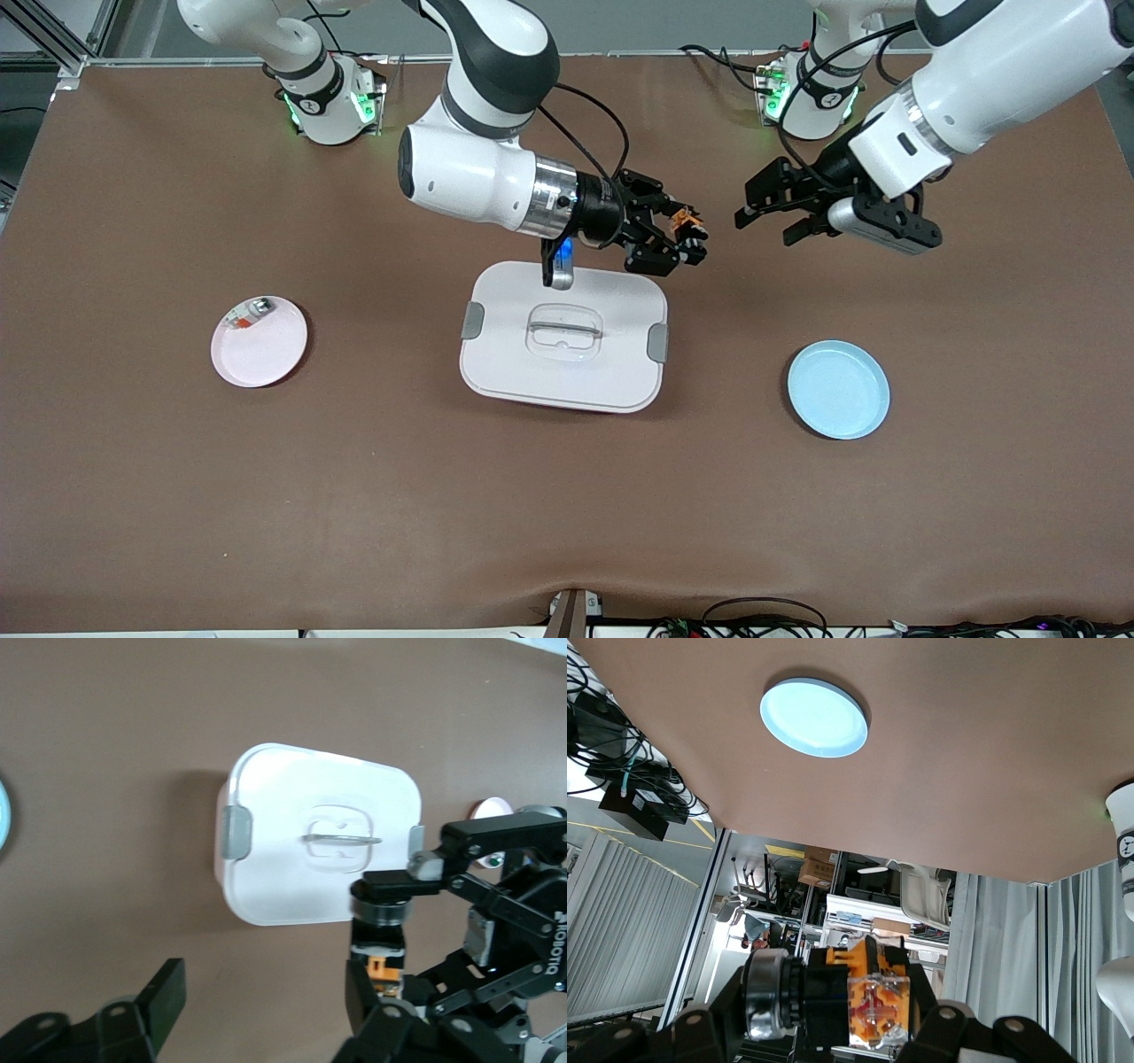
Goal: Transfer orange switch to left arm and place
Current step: 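Hold the switch with the right gripper while the left gripper reaches it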
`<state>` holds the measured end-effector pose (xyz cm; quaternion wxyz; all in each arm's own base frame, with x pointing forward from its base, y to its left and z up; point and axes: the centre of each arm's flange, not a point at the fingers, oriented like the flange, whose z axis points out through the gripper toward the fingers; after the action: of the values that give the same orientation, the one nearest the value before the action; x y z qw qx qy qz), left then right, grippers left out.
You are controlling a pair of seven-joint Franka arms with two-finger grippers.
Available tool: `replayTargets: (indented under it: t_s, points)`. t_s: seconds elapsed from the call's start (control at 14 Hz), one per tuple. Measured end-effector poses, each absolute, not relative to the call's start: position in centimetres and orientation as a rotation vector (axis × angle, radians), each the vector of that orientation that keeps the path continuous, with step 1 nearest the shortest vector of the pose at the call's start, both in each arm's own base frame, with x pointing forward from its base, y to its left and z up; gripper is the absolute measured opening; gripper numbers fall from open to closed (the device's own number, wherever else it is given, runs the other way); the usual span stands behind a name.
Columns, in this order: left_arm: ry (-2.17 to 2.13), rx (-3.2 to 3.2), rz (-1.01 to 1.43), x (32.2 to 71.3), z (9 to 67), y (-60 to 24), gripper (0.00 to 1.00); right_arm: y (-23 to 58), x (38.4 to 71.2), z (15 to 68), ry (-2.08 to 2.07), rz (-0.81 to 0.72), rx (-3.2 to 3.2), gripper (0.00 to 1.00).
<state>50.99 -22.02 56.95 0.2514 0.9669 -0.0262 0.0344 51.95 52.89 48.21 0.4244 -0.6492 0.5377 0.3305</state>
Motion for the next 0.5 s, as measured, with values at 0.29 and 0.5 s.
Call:
replayTargets:
  t_s: [0.29,0.5]
  points:
    - [-0.057,2.550,0.088,50.4,56.9,-24.1,0.76,53.0,52.0,48.4,1.345,0.829,-1.619,0.72]
    - [-0.072,2.520,0.100,49.9,57.1,-25.8,0.71,53.0,52.1,48.3,1.347,0.829,-1.619,0.72]
